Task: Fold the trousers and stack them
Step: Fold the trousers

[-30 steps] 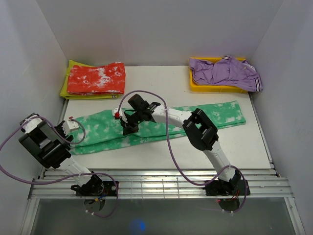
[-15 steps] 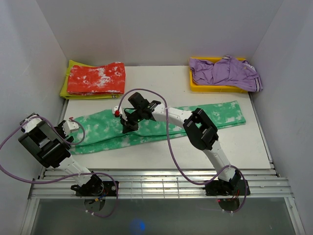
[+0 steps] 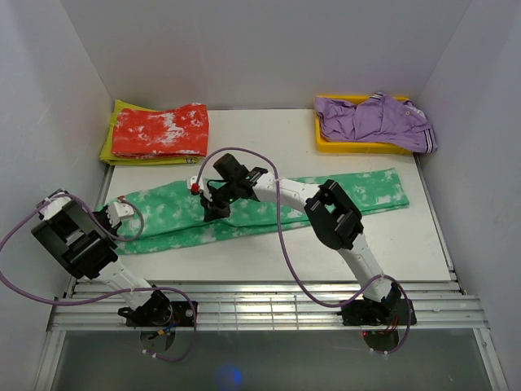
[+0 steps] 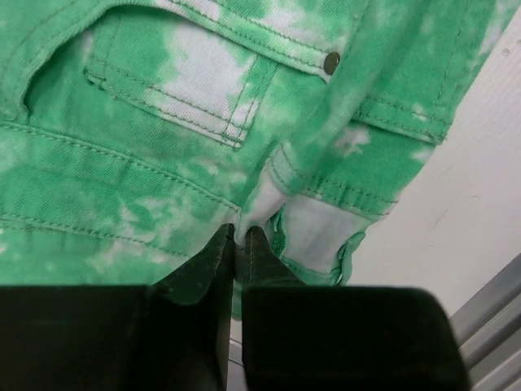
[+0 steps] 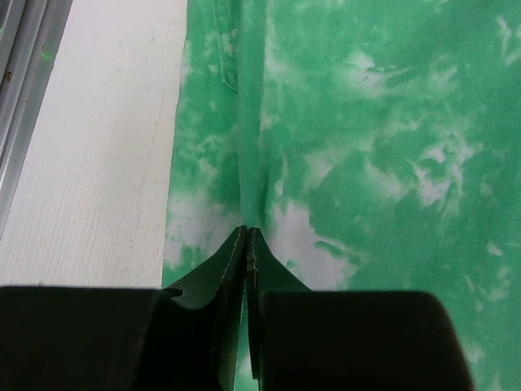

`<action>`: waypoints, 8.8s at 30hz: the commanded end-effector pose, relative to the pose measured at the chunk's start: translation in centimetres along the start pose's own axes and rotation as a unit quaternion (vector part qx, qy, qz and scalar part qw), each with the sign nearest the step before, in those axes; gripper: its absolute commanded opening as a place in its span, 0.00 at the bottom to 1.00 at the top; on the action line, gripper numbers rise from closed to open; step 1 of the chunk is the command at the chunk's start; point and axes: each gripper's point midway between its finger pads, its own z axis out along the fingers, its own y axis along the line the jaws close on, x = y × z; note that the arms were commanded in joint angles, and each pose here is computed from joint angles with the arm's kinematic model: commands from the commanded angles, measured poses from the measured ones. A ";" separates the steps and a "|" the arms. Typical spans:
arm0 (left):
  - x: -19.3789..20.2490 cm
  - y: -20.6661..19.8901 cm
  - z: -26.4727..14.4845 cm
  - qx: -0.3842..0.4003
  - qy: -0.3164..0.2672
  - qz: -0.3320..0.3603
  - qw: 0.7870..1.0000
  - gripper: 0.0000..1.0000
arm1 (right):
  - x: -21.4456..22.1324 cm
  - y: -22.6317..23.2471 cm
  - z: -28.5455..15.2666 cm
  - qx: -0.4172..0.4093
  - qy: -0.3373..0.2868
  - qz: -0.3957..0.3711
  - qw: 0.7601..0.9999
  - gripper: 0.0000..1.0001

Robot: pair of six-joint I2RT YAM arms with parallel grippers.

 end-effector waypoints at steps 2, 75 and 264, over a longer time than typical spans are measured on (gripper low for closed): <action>-1.1 3.9 -2.7 -0.055 -0.011 0.015 0.998 0.08 | -1.4 -1.1 -0.9 0.010 -0.012 -0.006 1.000 0.08; -5.2 -4.5 2.0 0.099 -0.012 -0.284 0.954 0.00 | -4.5 1.4 4.9 0.302 -0.008 -0.272 0.913 0.08; 1.8 -3.9 1.2 0.070 0.077 -0.192 0.976 0.00 | 10.6 0.2 -10.2 0.065 0.218 -0.080 0.970 0.13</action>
